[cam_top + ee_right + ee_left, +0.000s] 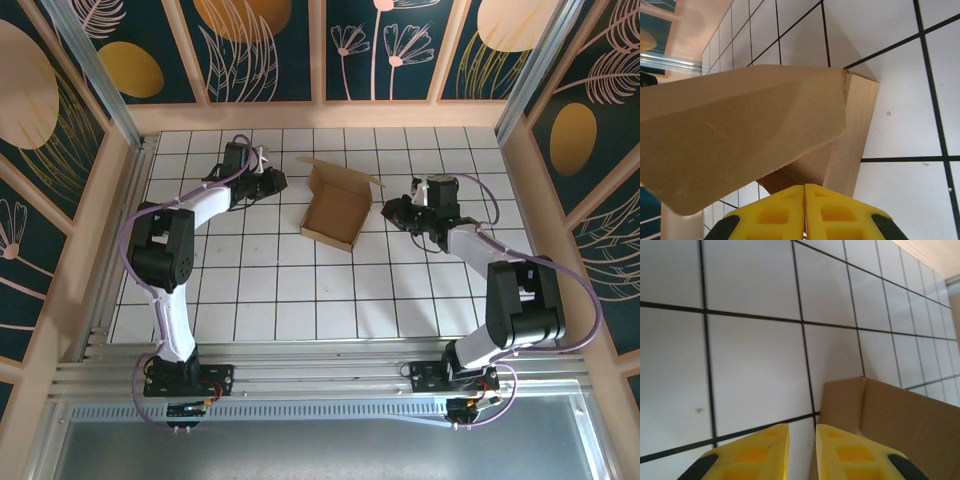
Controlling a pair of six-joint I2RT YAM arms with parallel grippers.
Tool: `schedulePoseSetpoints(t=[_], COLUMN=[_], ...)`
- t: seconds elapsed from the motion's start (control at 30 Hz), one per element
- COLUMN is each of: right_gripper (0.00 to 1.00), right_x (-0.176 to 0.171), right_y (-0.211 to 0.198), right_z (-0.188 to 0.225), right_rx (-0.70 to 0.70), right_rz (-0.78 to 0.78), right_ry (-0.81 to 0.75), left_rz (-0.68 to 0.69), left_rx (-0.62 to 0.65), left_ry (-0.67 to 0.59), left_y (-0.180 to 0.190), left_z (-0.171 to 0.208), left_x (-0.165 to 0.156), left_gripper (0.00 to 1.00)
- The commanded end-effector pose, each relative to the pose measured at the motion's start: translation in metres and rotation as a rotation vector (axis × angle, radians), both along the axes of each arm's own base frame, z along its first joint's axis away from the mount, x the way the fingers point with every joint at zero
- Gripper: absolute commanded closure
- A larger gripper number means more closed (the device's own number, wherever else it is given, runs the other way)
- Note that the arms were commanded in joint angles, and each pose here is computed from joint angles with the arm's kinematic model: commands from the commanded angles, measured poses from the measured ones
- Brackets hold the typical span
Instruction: Fold the paper box
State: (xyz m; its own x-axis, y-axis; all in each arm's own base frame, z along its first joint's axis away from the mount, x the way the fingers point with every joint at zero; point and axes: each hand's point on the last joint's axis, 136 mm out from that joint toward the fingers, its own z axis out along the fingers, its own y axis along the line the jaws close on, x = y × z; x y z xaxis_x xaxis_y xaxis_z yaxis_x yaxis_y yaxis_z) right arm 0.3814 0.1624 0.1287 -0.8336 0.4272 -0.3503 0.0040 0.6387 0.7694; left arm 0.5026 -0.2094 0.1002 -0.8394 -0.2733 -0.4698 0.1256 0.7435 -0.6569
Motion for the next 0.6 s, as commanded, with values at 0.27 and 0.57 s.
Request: schedulePoseSetpoints(t=[0.27,0.57], right_gripper=[0.91,0.93], right_x=[0.026,0.032], right_y=[0.021,0.038], right_z=[0.012,0.006], right_rx=[0.005,-0.009], right_rz=[0.036,0.069], right_ry=[-0.1,-0.1], left_rz=[-0.194,-0.219], left_rx=[-0.142,-0.133], left_ry=[-0.012,-0.006], left_y=[-0.042,-0.051], left_z=[0.008,0.002], left_x=[0.001,-0.002], left_gripper=[0.81,0.81])
